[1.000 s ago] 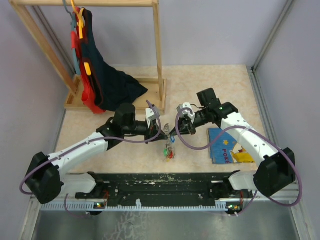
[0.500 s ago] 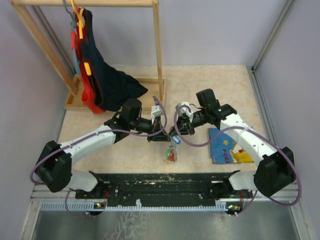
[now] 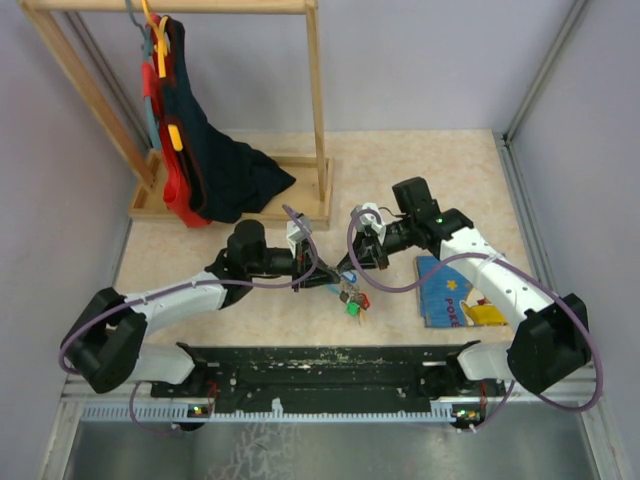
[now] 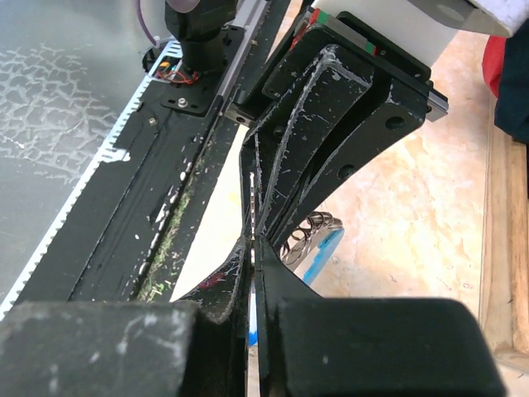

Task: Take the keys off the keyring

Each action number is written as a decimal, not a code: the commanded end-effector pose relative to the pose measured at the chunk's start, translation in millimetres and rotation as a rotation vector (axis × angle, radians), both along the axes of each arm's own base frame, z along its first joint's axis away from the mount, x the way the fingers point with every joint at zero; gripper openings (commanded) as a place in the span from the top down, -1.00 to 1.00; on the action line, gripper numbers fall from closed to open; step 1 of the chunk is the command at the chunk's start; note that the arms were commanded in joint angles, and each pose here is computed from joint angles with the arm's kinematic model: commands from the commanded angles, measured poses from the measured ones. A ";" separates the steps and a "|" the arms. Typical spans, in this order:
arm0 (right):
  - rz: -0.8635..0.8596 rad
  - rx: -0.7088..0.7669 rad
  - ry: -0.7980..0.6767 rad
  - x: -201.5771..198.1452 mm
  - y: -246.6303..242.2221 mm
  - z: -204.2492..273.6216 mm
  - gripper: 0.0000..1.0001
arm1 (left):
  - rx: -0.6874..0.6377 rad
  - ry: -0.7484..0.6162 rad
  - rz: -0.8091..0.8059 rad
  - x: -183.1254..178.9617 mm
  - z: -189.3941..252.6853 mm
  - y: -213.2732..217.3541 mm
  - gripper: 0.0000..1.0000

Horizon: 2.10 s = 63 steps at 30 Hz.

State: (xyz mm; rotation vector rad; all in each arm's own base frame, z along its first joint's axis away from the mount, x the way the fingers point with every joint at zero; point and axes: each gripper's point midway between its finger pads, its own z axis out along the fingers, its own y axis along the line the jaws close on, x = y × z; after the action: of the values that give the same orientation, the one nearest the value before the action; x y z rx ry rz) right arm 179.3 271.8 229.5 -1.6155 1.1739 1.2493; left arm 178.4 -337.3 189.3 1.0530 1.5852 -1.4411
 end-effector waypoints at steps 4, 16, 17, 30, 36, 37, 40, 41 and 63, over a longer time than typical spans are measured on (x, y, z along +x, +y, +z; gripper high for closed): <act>0.068 0.110 -0.053 -4.0 6.1 28.1 1.00 | -0.094 -0.057 0.097 11.1 13.6 2.2 0.88; 0.052 0.107 -0.043 0.2 5.3 27.9 1.00 | -0.136 -0.063 0.118 9.4 8.5 5.2 0.69; 0.051 0.108 -0.044 0.5 5.1 28.2 1.00 | -0.137 -0.061 0.120 8.5 6.1 6.2 0.66; 0.044 0.107 -0.028 3.1 4.6 26.3 1.00 | -0.261 -0.277 0.192 -8.2 9.0 15.9 0.21; 0.045 0.108 -0.024 3.4 4.7 25.1 1.00 | -0.316 -0.344 0.231 -7.3 20.5 19.0 0.22; 0.045 0.108 -0.023 3.3 4.6 25.0 1.00 | -0.326 -0.349 0.238 -6.5 22.6 19.3 0.23; 0.046 0.108 -0.021 3.2 4.7 24.3 1.00 | -0.348 -0.351 0.256 -3.8 26.8 19.4 0.25; 0.046 0.108 -0.022 3.1 4.7 24.5 1.00 | -0.357 -0.351 0.256 -3.5 28.5 18.9 0.26; 0.048 0.107 -0.016 3.1 4.8 22.6 1.00 | -0.388 -0.263 0.273 1.3 19.7 4.2 0.41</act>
State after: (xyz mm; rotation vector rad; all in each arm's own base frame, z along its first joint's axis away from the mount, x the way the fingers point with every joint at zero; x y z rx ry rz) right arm 184.1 273.9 236.8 -1.5843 1.1535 1.2770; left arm 177.1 -331.0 186.0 0.7836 1.2314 -1.2841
